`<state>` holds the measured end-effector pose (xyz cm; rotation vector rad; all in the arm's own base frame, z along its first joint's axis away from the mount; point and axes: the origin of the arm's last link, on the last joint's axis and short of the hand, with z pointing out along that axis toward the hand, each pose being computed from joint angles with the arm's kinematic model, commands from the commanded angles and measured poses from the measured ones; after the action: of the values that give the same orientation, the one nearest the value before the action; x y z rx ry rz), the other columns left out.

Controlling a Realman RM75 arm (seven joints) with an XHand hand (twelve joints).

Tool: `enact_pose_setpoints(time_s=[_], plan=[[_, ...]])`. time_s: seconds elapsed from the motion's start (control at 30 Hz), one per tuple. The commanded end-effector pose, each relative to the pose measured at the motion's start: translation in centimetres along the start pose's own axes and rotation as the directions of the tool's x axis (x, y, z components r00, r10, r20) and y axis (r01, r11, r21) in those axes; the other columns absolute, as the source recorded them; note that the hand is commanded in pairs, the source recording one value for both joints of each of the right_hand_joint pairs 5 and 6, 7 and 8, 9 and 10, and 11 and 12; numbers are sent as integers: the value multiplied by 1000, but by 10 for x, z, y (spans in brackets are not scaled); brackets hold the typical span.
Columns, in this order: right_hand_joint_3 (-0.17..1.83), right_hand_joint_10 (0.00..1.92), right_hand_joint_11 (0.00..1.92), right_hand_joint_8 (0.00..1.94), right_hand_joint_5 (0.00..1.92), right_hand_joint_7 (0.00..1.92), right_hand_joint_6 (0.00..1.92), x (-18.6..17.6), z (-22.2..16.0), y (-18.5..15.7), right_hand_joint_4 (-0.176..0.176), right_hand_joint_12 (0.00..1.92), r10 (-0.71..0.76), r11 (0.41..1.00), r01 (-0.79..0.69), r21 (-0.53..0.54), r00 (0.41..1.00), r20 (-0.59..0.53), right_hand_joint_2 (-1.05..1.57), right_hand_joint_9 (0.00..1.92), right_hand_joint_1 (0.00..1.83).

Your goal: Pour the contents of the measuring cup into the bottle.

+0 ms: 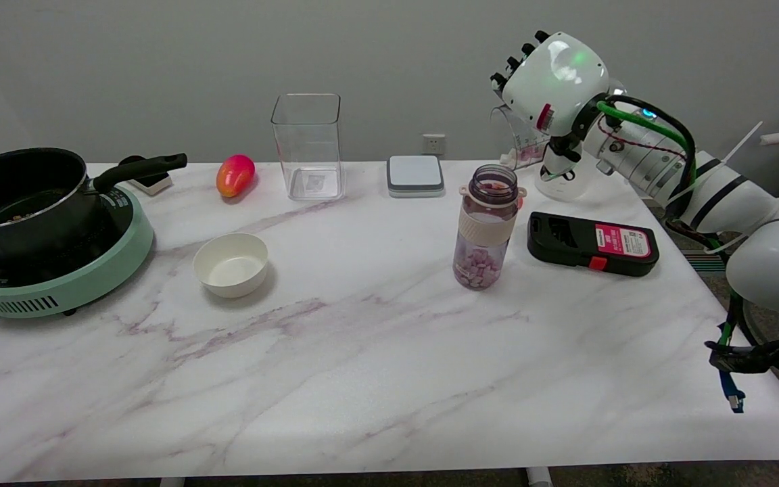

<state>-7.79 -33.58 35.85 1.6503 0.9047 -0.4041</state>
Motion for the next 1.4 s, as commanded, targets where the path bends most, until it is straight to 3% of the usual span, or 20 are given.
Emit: enact_pose_setpoints(time_s=[0.03,1.4], plan=[[339,1584,1346,1825,1920,1825,1920,0,-1,2,0,1346,-7,1000,7,-7,1000,-3,1242,1584,1437],[323,1592,1349,1834,1920,1834,1920,1,0,9,0,1349,-61,998,60,17,998,10,1268,1592,1427]])
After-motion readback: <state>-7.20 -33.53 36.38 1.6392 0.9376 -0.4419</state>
